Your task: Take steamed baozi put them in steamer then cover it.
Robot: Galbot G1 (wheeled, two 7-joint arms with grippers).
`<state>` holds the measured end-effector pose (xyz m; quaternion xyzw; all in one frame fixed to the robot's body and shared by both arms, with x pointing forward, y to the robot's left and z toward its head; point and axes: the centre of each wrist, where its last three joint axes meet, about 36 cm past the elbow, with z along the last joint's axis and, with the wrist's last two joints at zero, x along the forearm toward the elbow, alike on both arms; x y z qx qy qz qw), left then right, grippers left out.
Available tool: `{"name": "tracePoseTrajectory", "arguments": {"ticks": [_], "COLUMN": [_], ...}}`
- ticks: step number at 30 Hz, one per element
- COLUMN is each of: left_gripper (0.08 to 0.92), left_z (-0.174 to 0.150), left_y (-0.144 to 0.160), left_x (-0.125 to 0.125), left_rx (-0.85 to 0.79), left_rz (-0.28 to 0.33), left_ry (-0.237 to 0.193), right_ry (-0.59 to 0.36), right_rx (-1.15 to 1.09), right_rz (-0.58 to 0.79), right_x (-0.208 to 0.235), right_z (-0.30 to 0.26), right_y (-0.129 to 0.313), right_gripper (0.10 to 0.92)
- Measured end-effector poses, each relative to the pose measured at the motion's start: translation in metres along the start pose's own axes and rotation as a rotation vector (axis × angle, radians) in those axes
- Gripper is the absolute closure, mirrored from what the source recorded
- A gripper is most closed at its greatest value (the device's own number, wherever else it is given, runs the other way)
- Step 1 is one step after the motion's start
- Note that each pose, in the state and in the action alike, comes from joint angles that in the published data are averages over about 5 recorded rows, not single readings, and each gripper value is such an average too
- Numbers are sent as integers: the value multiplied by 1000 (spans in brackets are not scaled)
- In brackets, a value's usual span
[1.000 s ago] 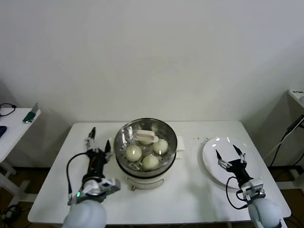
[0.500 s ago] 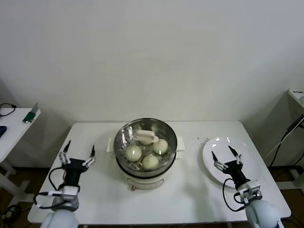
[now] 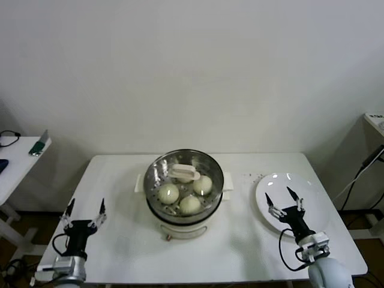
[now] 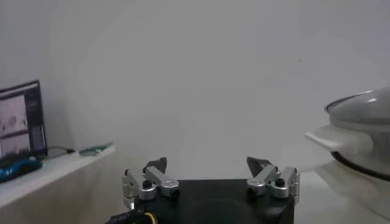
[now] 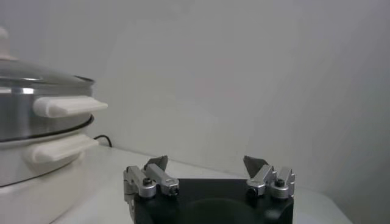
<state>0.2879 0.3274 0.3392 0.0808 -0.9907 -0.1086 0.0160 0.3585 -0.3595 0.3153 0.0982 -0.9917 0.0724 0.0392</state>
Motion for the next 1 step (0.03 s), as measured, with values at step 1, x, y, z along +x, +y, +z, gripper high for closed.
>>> {"name": "tracePoseTrajectory", "arguments": {"ticks": [1], "left_gripper": [177], "left_z": [1], "left_y": [1], "left_x": [1], "left_rx": [4], "left_rz": [0], "left_ry": [0], "right_ry": [0], "right_rx": [-1], "right_rz": [1], "right_x": [0], "right_z": [0], "right_y": [0], "right_gripper": [200]}}
